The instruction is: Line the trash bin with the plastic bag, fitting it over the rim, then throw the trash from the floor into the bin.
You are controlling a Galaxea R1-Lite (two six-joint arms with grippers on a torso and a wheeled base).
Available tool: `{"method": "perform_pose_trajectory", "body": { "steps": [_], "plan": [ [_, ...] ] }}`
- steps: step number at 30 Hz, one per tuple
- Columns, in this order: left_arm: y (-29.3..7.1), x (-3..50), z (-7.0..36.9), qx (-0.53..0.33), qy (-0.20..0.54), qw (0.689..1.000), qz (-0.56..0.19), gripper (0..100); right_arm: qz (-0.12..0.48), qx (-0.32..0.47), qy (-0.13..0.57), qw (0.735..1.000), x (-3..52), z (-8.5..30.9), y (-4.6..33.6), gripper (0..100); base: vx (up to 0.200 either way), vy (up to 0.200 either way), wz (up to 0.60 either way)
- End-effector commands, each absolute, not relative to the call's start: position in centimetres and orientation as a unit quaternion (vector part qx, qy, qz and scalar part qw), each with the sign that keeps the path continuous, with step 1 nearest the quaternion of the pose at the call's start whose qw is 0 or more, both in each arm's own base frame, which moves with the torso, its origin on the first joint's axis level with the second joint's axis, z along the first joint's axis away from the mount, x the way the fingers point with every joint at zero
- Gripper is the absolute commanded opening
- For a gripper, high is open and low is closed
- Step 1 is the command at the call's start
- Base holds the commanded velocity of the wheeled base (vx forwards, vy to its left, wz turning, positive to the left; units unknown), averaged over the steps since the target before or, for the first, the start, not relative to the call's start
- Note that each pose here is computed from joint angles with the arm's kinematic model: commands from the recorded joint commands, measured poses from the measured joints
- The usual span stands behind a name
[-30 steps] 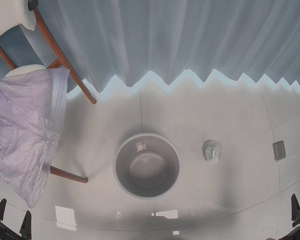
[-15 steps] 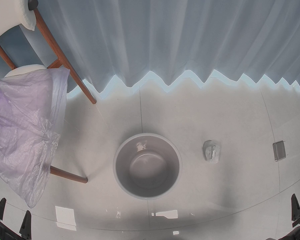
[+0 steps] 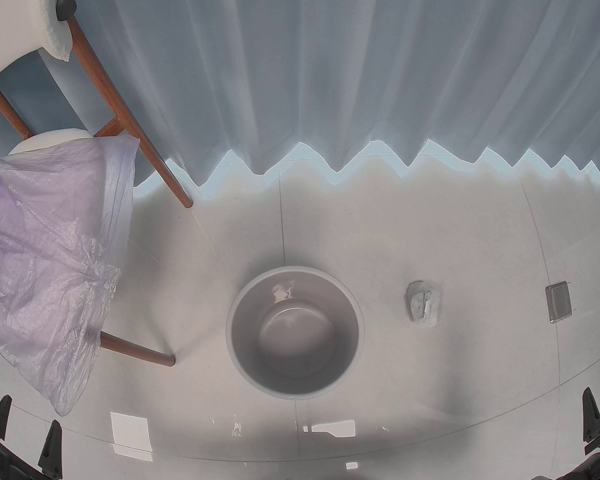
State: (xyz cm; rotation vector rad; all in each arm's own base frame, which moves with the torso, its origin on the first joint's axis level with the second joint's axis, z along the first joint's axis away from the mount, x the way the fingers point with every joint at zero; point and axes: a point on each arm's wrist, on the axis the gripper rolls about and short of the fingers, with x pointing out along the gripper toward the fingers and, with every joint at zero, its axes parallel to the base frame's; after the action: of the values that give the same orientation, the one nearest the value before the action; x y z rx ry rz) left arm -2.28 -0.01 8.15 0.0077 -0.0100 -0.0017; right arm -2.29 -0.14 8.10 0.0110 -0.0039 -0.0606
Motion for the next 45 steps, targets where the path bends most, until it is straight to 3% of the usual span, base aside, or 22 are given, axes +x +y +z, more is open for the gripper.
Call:
{"method": "perform_pose_trajectory", "body": {
  "steps": [1, 14, 15, 16, 17, 34, 39, 40, 45],
  "plan": [
    [0.0, -2.3, 7.6, 0.005, -0.005, 1.0, -0.002, 100, -0.031, 0.005, -0.002, 1.0, -2.3, 7.6, -0.1, 100, 0.0, 0.0, 0.0],
    [0.0, -2.3, 7.7, 0.005, -0.009, 1.0, 0.008, 100, -0.03, 0.005, -0.002, 1.0, -2.3, 7.6, -0.1, 100, 0.0, 0.0, 0.0],
    [0.0, -2.3, 8.2, 0.006, -0.03, 0.999, 0.012, 100, -0.03, 0.006, -0.002, 1.0, -2.3, 7.6, -0.1, 100, 0.0, 0.0, 0.0],
    [0.0, -2.6, 10.2, 0.023, -0.131, 0.991, 0.011, 100, -0.03, 0.006, -0.002, 1.0, -2.3, 7.6, -0.1, 100, 0.0, 0.0, 0.0],
    [0.0, -2.9, 11.1, 0.041, -0.177, 0.983, 0.014, 100, -0.03, 0.005, -0.002, 1.0, -2.3, 7.6, -0.1, 100, 0.0, 0.0, 0.0],
    [0.0, -2.7, 10.4, 0.022, -0.142, 0.99, 0.014, 100, -0.03, 0.005, -0.001, 1.0, -2.3, 7.6, -0.1, 100, 0.0, 0.0, 0.0],
    [-0.2, -2.8, 10.8, 0.022, -0.152, 0.988, -0.027, 100, -0.03, 0.005, -0.002, 1.0, -2.3, 7.6, -0.1, 100, 0.0, 0.0, 0.0],
    [-0.2, -3.5, 12.4, 0.004, -0.182, 0.982, -0.045, 100, -0.03, 0.005, -0.002, 1.0, -2.3, 7.6, -0.1, 100, 0.0, 0.0, 0.0],
    [-0.2, -4.1, 13.5, 0.002, -0.2, 0.979, -0.047, 100, -0.03, 0.005, -0.001, 1.0, -2.3, 7.6, -0.1, 100, 0.0, 0.0, 0.0]
  ]
}}
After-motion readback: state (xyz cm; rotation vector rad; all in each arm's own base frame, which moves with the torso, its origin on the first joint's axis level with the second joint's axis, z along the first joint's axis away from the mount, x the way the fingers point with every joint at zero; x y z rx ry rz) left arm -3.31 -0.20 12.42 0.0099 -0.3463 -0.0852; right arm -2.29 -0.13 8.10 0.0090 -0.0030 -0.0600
